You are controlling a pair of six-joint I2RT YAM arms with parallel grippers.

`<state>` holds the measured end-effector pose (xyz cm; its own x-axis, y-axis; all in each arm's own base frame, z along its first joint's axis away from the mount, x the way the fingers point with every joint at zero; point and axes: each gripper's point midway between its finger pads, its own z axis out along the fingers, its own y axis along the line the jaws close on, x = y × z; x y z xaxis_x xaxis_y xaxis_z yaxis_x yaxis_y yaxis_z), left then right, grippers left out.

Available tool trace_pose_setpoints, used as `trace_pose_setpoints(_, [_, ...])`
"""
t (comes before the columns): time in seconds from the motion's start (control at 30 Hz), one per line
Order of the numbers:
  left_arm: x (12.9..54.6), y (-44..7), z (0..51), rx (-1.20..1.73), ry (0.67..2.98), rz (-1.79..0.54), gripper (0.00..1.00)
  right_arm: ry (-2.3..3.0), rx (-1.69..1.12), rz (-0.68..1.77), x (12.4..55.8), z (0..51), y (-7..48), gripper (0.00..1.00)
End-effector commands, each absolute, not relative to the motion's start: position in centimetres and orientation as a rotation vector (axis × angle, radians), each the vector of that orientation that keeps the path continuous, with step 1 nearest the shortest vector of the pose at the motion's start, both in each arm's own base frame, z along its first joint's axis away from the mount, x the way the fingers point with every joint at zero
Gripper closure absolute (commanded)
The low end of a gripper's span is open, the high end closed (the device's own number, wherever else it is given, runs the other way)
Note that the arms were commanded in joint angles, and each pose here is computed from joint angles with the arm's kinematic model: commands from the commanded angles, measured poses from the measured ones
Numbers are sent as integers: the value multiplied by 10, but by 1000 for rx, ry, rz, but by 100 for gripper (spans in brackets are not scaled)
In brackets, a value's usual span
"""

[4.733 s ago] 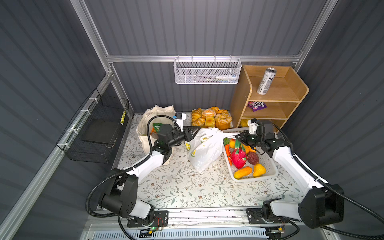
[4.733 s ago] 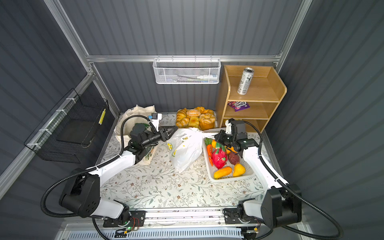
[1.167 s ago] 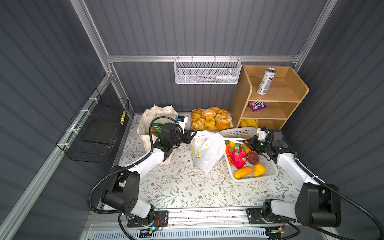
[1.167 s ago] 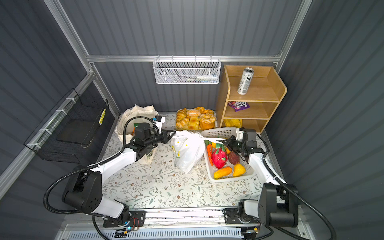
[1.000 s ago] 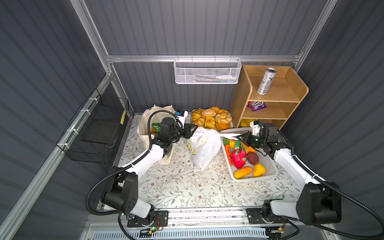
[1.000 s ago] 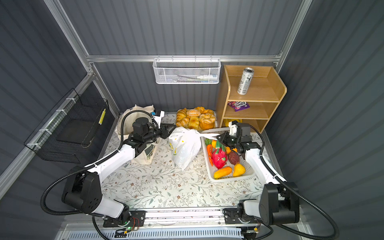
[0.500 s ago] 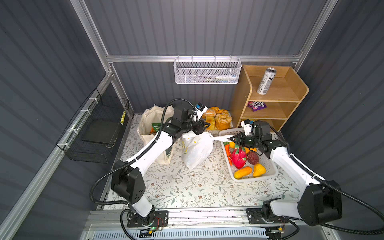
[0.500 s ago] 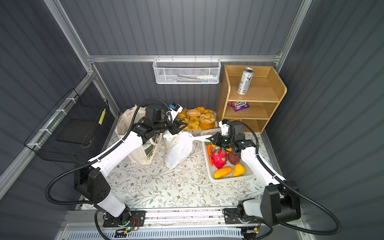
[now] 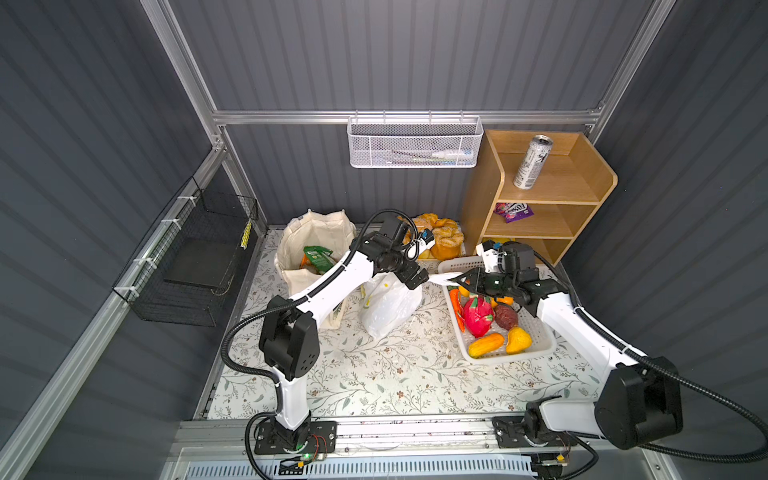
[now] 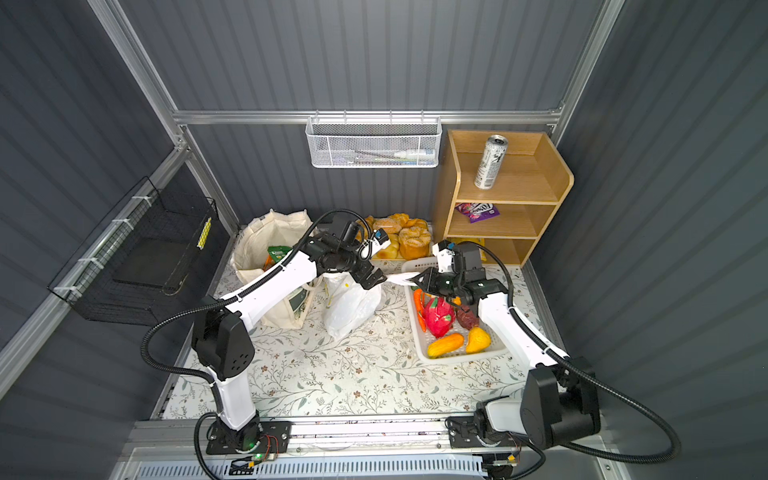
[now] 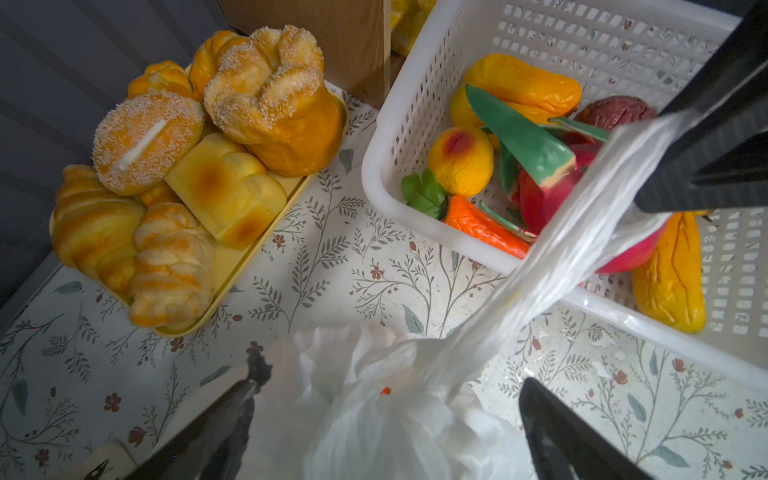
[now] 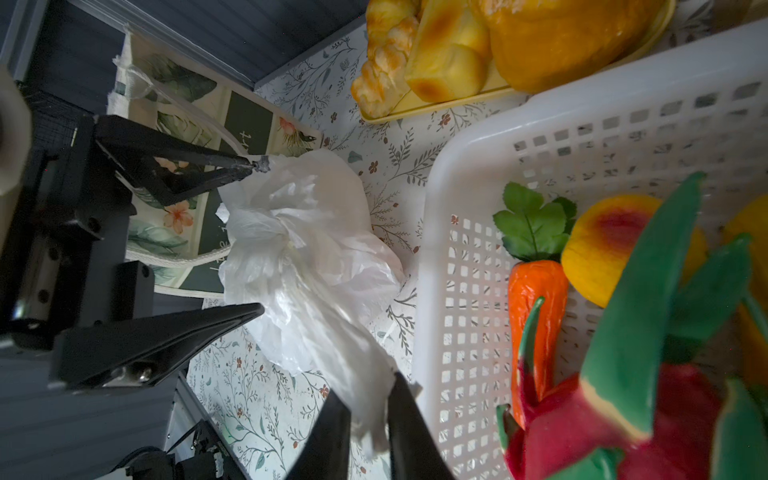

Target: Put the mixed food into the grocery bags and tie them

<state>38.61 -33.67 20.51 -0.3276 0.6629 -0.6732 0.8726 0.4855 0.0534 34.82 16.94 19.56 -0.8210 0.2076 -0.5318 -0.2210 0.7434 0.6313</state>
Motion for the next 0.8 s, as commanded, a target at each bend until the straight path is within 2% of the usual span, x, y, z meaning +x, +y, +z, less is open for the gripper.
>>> trace_pose_setpoints(0.0, [382,-330,224,1304,2055,-364,0,2378,-24,940,344,187,170,77])
trace_pose_setpoints(0.23, [368,-325,221,1436,2024,-355,0,2379,-30,945,343,184,171,78])
trace_pose_setpoints(0.77, [385,-330,144,1494,2158,-308,0,2384,-55,955,339,181,179,79])
